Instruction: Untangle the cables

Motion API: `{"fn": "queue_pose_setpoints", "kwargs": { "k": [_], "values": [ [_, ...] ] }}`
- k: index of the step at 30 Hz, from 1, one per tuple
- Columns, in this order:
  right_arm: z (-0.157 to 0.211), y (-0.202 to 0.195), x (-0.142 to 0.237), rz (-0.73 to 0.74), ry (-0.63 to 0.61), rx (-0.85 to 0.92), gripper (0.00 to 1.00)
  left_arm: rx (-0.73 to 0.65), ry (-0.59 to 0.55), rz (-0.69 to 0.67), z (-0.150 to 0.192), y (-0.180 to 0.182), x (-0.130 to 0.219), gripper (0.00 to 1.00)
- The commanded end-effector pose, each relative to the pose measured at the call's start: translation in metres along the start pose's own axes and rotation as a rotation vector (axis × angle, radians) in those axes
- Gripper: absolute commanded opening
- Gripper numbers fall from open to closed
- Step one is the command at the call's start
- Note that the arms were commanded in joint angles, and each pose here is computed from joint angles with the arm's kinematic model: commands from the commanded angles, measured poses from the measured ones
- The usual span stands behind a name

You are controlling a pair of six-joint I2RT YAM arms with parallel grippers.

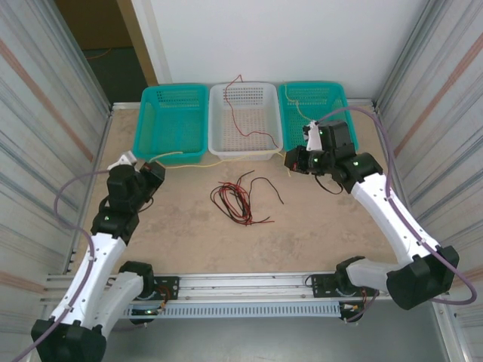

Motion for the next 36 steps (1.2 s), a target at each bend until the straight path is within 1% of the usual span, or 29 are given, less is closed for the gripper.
{"fn": "queue_pose_setpoints", "kwargs": {
  "k": [1,4,9,10,11,13,14,17,19,22,27,31,36],
  "values": [
    [-0.009,-0.013,0.018,0.026,-0.080,-0.060,0.00,0.142,-0.154,-0.038,-0.011,0.014,0.009,0.00],
    [-0.013,-0.011,0.020,0.000,-0.085,-0.062,0.00,0.130,-0.122,0.033,-0.017,0.005,0.003,0.00],
    [-0.025,-0.001,0.024,-0.042,-0.106,-0.053,0.00,0.072,0.027,0.210,-0.022,-0.027,-0.013,0.00],
    [-0.031,0.003,0.028,-0.051,-0.127,-0.047,0.00,0.057,0.071,0.263,-0.022,-0.034,-0.018,0.10],
    [-0.038,0.009,0.034,-0.061,-0.153,-0.038,0.00,0.036,0.122,0.318,-0.022,-0.041,-0.023,0.24],
    [-0.054,0.018,0.046,-0.071,-0.212,-0.018,0.00,0.007,0.212,0.377,-0.020,-0.052,-0.032,0.46],
    [-0.062,0.023,0.054,-0.066,-0.249,-0.007,0.00,-0.009,0.248,0.393,-0.019,-0.056,-0.035,0.52],
    [-0.085,0.027,0.075,-0.002,-0.369,0.006,0.00,-0.055,0.295,0.393,-0.015,-0.064,-0.040,0.61],
    [-0.099,0.023,0.089,0.092,-0.457,0.005,0.00,-0.082,0.299,0.390,-0.012,-0.067,-0.040,0.65],
    [-0.116,0.014,0.103,0.190,-0.553,-0.013,0.00,-0.117,0.319,0.400,-0.005,-0.069,-0.042,0.67],
    [-0.143,-0.005,0.124,0.271,-0.687,-0.070,0.00,-0.195,0.391,0.391,0.013,-0.071,-0.041,0.67],
    [-0.162,-0.014,0.141,0.264,-0.803,-0.098,0.00,-0.216,0.426,0.389,0.024,-0.068,-0.041,0.67],
    [-0.181,-0.012,0.161,0.281,-0.940,-0.101,0.00,-0.231,0.444,0.385,0.029,-0.065,-0.042,0.67]
  ]
}}
Point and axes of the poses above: each hand's point on the last joint's axis, 136 mm out from that joint toward the fingers, its own x axis back along the fingers, its own y axis along the line the jaws close on, z = x × y, the point moved 10 cm from there along x, back along the fingers, and after that the axes turned 2 degrees about x, right-handed, at the moved point
